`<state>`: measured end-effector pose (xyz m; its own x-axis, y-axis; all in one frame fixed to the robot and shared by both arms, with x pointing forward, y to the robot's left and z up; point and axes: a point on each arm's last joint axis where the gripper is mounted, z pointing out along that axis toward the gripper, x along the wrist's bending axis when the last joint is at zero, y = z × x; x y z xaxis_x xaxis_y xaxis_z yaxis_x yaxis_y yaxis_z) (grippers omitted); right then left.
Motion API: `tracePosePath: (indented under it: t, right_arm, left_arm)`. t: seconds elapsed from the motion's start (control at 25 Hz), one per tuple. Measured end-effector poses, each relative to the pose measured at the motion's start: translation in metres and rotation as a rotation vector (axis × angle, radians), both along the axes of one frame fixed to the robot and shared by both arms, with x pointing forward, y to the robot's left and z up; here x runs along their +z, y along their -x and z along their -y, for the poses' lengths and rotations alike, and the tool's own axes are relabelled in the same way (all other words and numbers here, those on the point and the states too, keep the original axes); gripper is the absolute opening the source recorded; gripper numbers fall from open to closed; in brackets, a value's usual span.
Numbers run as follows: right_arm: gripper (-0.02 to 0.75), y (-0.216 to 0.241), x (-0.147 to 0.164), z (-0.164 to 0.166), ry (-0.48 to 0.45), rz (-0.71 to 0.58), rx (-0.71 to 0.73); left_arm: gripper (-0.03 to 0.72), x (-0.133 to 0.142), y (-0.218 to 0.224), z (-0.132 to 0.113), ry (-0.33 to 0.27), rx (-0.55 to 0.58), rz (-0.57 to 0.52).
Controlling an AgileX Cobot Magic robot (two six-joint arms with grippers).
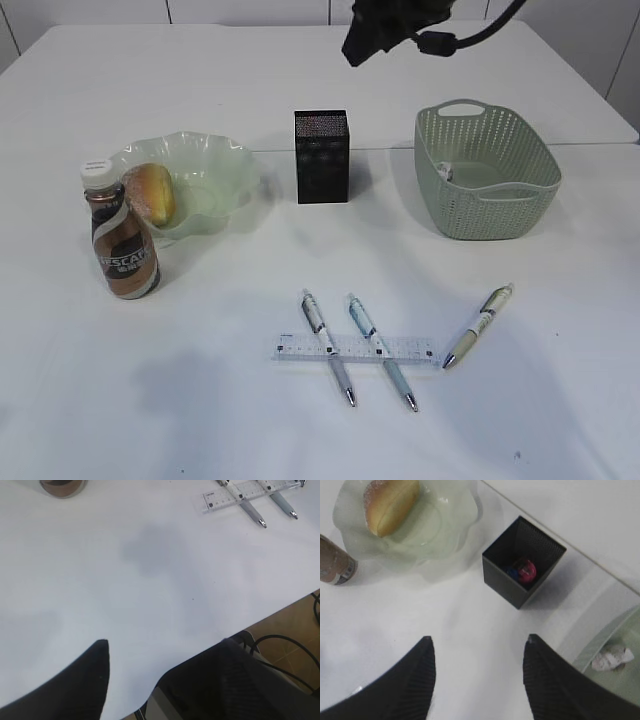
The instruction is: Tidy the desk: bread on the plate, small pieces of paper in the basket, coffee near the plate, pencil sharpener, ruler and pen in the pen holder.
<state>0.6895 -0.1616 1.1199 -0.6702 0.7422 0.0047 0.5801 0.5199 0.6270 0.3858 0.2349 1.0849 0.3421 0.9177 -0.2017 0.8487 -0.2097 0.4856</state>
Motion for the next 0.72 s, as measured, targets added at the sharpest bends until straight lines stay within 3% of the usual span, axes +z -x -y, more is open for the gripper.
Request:
tracePosePath:
  t: [0.24, 0.48, 0.72]
  right_arm:
    - [0.446, 0.013, 0.015, 0.008, 0.005, -0.067, -0.121]
    - [0.446, 0.039, 0.033, 0.025, -0.007, -0.117, -0.352]
    - [0.446, 0.051, 0.016, 0.029, -0.067, -0.266, -0.547]
  left_arm:
    - [0.482, 0.000, 0.000, 0.000, 0.000, 0.000, -0.001]
    - [0.481, 0.000, 0.000, 0.000, -0.001, 0.000, -0.002]
    - [0.481, 0.000, 0.000, 0.000, -0.001, -0.001, -0.003]
